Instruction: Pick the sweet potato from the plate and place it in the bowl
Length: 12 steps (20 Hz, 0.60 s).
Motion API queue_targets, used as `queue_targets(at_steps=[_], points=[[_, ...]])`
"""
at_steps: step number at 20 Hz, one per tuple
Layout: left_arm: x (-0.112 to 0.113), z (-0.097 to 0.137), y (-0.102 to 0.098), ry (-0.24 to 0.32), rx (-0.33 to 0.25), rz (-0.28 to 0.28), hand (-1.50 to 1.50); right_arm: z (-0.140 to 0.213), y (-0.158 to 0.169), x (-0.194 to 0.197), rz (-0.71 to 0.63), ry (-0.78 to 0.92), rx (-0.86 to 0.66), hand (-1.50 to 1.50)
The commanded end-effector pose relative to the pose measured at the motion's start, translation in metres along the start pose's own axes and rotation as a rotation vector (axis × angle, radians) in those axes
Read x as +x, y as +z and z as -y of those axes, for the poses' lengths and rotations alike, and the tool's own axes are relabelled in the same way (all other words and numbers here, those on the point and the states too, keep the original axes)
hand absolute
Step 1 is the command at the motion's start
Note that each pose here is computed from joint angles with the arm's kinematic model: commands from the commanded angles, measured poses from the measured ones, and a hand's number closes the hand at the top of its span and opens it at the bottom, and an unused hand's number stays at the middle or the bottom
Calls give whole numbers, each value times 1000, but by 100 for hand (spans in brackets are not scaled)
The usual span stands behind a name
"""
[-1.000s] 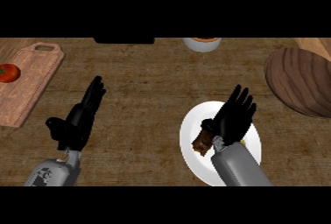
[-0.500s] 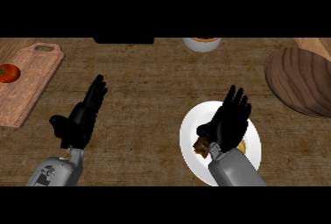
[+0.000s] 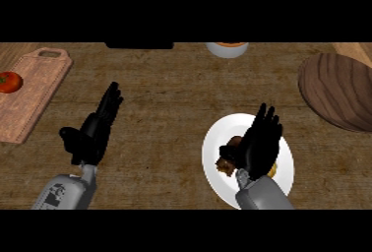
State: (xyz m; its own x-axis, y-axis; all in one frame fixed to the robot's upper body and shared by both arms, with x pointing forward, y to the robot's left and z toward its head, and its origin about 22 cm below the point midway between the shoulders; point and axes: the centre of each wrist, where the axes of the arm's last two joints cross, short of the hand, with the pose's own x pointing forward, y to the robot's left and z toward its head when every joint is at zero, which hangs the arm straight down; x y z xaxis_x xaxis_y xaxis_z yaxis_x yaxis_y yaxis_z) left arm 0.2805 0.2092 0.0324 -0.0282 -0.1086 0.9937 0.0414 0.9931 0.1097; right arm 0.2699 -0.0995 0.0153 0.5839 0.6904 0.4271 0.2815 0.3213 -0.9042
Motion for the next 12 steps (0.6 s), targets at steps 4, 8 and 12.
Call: queue_targets(at_steps=[4, 8, 12], points=[[-8, 4, -3, -8, 13, -4, 0, -5, 10, -5, -252, -127, -8, -150], [-8, 7, 6, 4, 5, -13, 0, -18, 17, -20, -263, -122, -14, -150], [-1, -5, 6, 15, 12, -9, 0, -26, 6, -30, -305, -39, -39, -150]])
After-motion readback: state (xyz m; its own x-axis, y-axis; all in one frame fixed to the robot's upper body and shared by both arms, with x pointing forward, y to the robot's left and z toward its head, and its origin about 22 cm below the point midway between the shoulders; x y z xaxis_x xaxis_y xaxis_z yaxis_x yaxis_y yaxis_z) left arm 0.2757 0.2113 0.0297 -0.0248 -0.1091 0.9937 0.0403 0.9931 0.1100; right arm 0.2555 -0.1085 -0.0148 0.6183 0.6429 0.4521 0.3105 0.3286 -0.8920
